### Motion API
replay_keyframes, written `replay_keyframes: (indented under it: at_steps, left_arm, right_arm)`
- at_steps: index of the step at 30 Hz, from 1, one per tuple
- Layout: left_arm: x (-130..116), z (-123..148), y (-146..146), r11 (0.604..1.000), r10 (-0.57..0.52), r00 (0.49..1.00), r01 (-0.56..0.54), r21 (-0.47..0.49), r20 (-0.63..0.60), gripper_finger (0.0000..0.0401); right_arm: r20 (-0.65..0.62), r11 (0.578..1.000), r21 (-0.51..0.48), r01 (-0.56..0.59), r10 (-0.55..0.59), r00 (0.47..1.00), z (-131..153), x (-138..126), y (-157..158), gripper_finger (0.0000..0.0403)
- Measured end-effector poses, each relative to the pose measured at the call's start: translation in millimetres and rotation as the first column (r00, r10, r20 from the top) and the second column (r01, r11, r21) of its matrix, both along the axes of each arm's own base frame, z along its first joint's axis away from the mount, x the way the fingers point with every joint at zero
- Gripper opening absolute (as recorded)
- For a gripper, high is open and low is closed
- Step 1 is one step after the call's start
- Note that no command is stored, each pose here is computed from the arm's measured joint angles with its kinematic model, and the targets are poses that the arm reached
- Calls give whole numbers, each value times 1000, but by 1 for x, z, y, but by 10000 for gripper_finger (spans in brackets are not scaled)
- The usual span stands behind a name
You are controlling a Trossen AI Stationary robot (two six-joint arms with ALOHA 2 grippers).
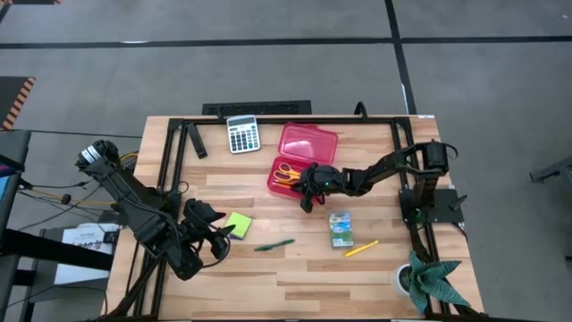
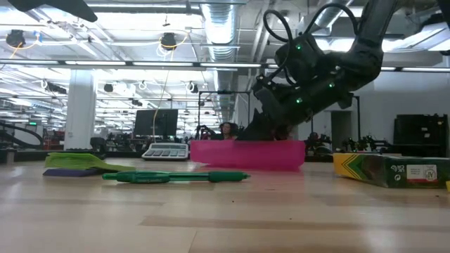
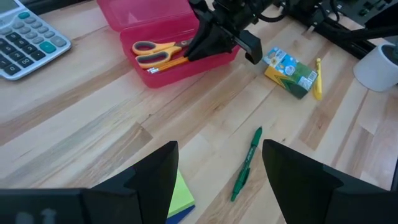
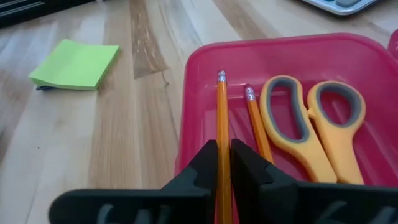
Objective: Pack school essentials
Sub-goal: Put the pencil into the supply box, then put the green pen into the supply box
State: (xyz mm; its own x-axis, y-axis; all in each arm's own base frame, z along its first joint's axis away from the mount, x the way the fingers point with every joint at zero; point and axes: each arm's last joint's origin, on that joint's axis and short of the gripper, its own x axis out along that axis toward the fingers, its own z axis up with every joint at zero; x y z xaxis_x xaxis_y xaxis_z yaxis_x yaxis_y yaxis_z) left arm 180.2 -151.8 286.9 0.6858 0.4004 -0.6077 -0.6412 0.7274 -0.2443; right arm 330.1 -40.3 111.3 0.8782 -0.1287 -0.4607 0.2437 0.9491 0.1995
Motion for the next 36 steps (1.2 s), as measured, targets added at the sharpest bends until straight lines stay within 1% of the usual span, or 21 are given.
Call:
replay_keyframes:
  at_steps: [6, 9, 12, 19, 23, 27, 29, 31, 35, 36]
  left_arm:
    - [0, 0, 0, 1000, 0, 1000, 0, 0, 0, 228]
    - [0, 0, 0, 1000, 0, 1000, 0, 0, 0, 229]
    - [0, 0, 0, 1000, 0, 1000, 0, 0, 0, 228]
    - [0, 0, 0, 1000, 0, 1000, 0, 0, 0, 228]
    - [0, 0, 0, 1000, -1, 1000, 1, -1, -1, 228]
    - [0, 0, 0, 1000, -2, 1000, 2, 7, -6, 228]
    - [0, 0, 1, 1000, -5, 1000, 6, 12, -10, 228]
    - [0, 0, 0, 1000, -8, 1000, 8, 15, -11, 228]
    - [0, 0, 0, 1000, -15, 1000, 15, 23, -15, 228]
    - [0, 0, 0, 1000, -17, 1000, 18, 25, -17, 228]
  right_arm:
    - [-42, 1000, 12, 4, -4, 999, -4, -2, 0, 49]
    - [-68, 1000, 14, 5, -4, 998, -6, -3, 0, 60]
    - [-84, 1000, 16, 7, -5, 996, -7, -4, 0, 86]
    - [-78, 999, 28, 14, -12, 997, -6, -4, 0, 170]
    - [-5, 999, 31, 18, -18, 1000, 13, -4, 0, 193]
    - [63, 1000, 28, 13, -14, 998, 37, -7, 2, 194]
    - [116, 999, 35, -6, 2, 993, 51, -8, 8, 190]
    - [162, 998, 35, -61, 55, 985, 61, -8, 23, 185]
    - [198, 984, 28, -174, 165, 966, 64, -7, 60, 182]
    - [203, 982, 16, -187, 180, 963, 63, -6, 69, 182]
